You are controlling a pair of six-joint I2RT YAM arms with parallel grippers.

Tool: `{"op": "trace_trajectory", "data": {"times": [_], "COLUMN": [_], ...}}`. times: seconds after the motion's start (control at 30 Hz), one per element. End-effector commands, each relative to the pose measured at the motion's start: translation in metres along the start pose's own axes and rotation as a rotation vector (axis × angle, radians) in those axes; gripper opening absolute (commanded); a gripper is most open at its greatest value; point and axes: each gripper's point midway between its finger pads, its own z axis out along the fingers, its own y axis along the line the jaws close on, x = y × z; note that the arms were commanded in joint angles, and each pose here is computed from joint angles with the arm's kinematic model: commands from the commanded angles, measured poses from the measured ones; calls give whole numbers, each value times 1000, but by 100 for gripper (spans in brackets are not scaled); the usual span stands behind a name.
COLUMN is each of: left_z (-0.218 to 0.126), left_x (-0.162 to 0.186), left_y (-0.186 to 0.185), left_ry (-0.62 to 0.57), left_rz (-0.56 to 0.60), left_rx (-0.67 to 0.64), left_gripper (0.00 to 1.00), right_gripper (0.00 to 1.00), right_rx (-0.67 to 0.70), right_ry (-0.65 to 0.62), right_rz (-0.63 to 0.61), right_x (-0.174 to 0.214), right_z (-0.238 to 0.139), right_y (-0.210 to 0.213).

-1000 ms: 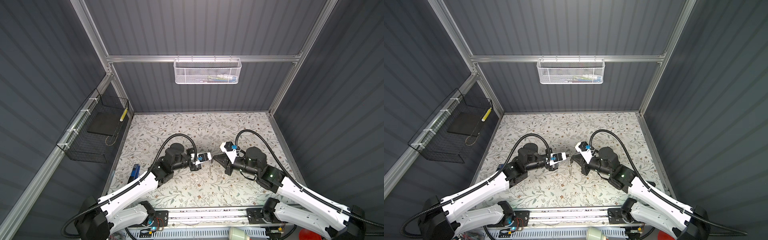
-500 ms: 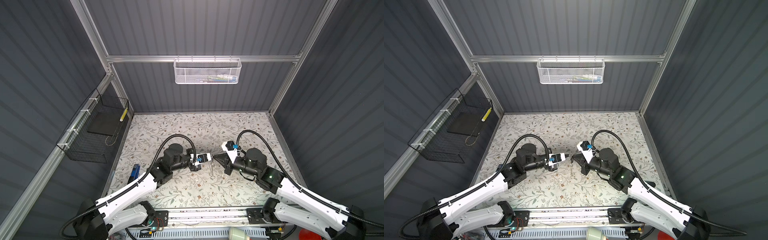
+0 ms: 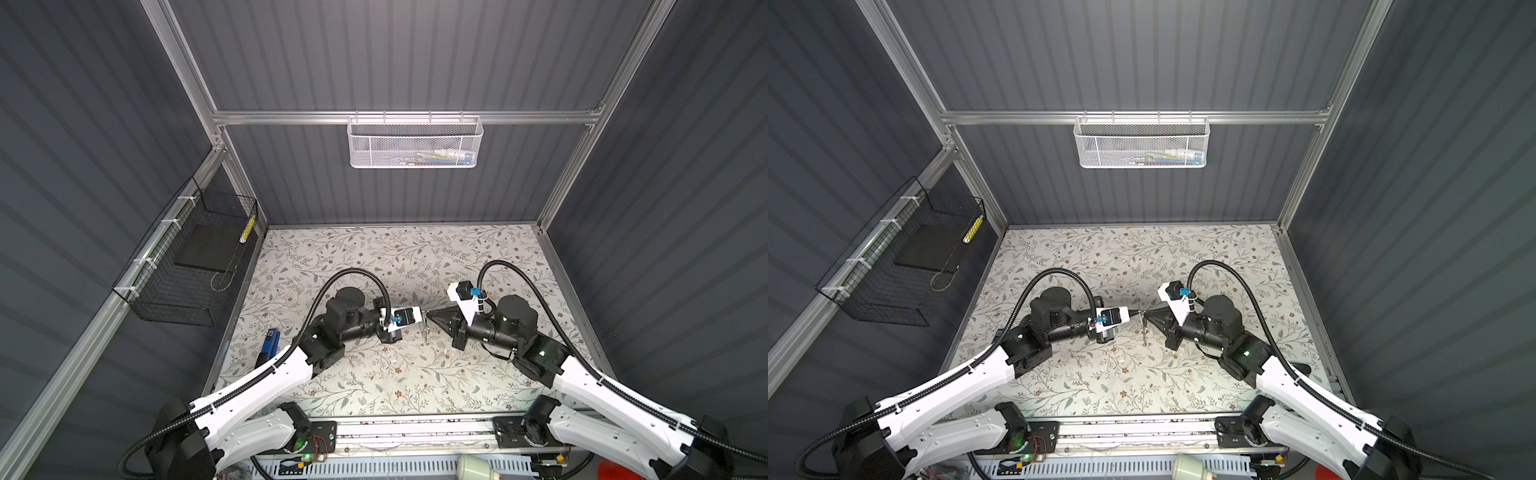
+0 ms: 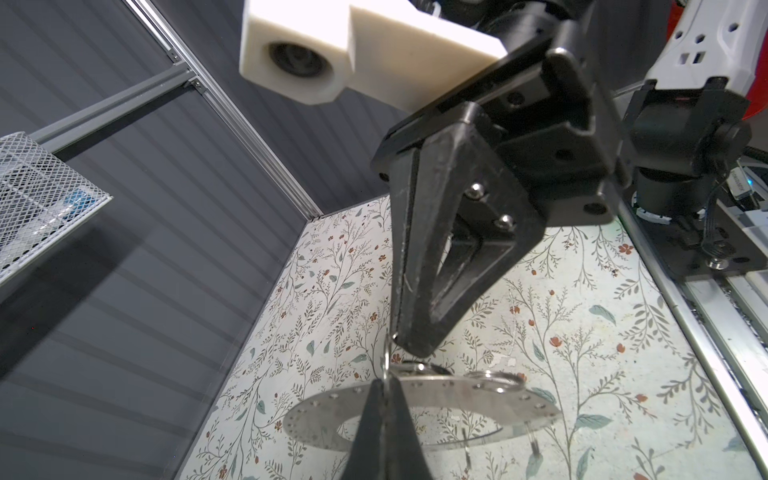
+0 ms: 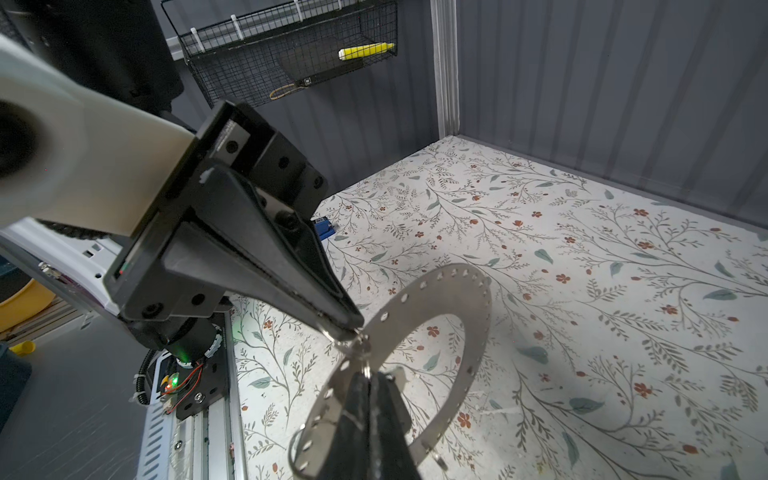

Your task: Put the keys on the keyring

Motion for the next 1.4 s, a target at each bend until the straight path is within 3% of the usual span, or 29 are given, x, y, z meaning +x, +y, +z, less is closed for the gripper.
{"op": "trace_trajectory", "data": {"times": [0.0,0.13,0.4,0.8,1.37], "left_z": [0,3,1,3,7], "left_x": [-25,-24,-24,-30,-38], "left_y": [-8,-15,-10,-15,-16], "left_ry": [-88,-89,-138,-174,-197], "left_rz": [-6,-32,-109,-155,-173], "left_rx": [74,140,197,278,331], "left_gripper": [0,0,0,0,0], "right_gripper": [17,31,40,34,18], "right_rx": [0,21,-2,-91,-82], "right_ry": [11,-2,-46,-16,-42], "right_rz": [-38,-125,-289,-328,-360], "right_x": [5,1,-6,-10,-12], "right_z": [-3,-15,-40,-28,-28], "right_y": [-2,0,17,26,25]}}
